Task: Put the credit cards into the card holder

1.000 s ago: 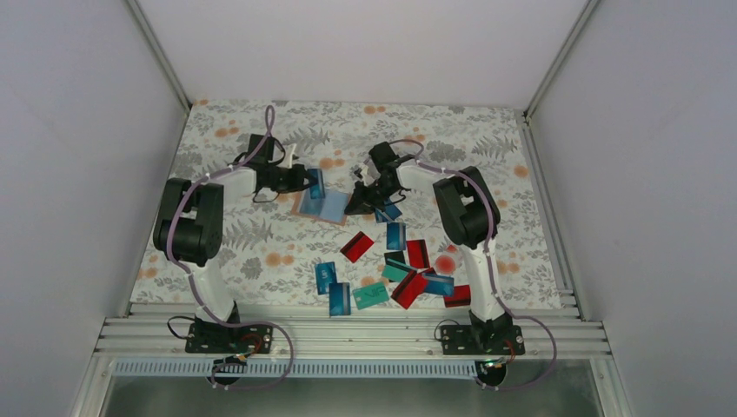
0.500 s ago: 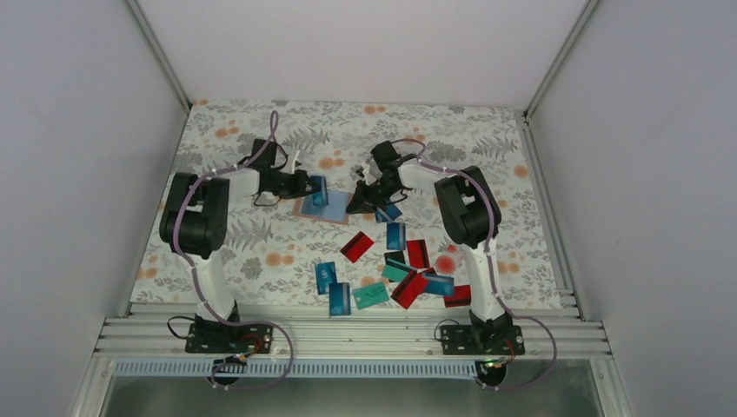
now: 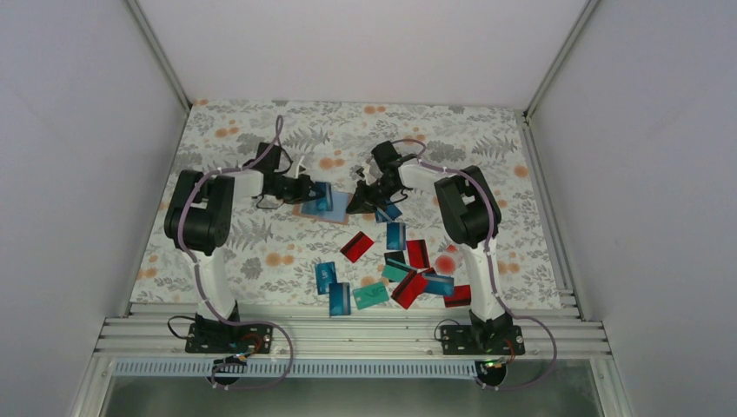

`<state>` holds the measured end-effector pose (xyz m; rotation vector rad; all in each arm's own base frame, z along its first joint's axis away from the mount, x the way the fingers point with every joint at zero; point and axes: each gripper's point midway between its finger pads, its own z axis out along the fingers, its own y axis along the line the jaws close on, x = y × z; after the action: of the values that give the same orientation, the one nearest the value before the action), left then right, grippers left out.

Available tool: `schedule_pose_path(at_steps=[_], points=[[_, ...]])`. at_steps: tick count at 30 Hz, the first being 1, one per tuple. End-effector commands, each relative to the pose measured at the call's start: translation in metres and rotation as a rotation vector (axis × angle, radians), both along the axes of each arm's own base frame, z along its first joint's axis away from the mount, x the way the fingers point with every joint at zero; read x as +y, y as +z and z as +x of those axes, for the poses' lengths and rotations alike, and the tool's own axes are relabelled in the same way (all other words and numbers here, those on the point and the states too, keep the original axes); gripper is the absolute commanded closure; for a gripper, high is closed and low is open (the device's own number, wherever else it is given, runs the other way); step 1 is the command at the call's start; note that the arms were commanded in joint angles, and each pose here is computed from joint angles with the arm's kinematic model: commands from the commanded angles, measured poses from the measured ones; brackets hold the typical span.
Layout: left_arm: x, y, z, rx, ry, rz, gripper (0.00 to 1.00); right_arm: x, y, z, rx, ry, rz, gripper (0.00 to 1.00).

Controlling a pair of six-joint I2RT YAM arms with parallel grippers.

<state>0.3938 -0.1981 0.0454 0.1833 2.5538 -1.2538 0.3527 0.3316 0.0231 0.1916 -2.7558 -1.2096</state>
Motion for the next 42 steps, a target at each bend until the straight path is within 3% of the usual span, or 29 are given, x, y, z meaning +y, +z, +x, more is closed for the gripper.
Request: schedule_pose_path(at_steps=[1, 19, 42], points=[[-0.006, -0.015, -0.012, 0.06, -0.03, -0.003, 0.98, -0.006, -0.013, 0.0, 0.018, -0.012, -0.018, 0.96], [-0.015, -0.028, -0.037, 0.171, -0.197, 0.064, 0.98, -0.004, -0.013, 0.001, 0.022, -0.004, -0.006, 0.96], [-0.036, -0.037, -0.036, 0.221, -0.192, 0.025, 0.98, -0.001, -0.01, 0.003, 0.023, 0.002, 0.001, 0.96]])
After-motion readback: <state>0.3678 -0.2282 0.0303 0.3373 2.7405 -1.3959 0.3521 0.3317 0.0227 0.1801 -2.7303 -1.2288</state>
